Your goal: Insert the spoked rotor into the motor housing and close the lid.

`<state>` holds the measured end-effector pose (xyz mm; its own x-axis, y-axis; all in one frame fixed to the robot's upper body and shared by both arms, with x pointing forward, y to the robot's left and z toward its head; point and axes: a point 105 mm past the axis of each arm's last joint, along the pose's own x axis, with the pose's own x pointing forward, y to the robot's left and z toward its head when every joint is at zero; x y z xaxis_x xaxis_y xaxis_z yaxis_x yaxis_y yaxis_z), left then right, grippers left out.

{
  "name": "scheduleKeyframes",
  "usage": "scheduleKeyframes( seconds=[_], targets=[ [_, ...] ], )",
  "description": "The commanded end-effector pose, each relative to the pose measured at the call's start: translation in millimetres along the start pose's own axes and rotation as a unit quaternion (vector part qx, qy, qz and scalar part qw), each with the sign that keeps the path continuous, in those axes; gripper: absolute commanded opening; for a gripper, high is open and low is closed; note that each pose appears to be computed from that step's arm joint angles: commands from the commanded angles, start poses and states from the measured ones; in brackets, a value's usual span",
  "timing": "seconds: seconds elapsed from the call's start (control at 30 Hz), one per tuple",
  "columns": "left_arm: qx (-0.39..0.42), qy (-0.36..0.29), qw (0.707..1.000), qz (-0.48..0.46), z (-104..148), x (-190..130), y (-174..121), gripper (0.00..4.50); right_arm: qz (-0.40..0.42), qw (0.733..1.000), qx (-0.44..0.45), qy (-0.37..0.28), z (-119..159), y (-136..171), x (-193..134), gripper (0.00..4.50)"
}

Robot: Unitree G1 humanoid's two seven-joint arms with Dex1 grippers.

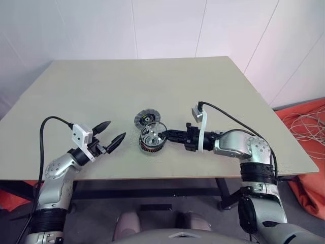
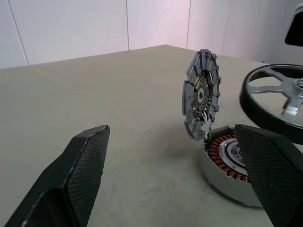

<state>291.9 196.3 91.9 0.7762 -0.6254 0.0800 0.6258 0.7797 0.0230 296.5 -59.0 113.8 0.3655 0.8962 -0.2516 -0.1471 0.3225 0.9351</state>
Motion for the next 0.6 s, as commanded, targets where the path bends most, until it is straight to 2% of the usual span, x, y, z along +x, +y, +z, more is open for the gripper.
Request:
scheduleKeyframes(
  seconds=[0.03, 0.6],
  targets=[
    [0.024, -0.016, 1.000, -0.001, 12.6, 0.4, 2.0, 4.50, 0.024, 1.000, 0.005, -0.013, 5.0, 17.9, 5.2, 0.31],
    [0.026, -0.014, 1.000, 0.010, 13.9, -6.6, 4.0, 4.50, 0.007, 0.999, 0.047, -0.014, -4.5, 10.7, 23.1, 0.31]
  ],
)
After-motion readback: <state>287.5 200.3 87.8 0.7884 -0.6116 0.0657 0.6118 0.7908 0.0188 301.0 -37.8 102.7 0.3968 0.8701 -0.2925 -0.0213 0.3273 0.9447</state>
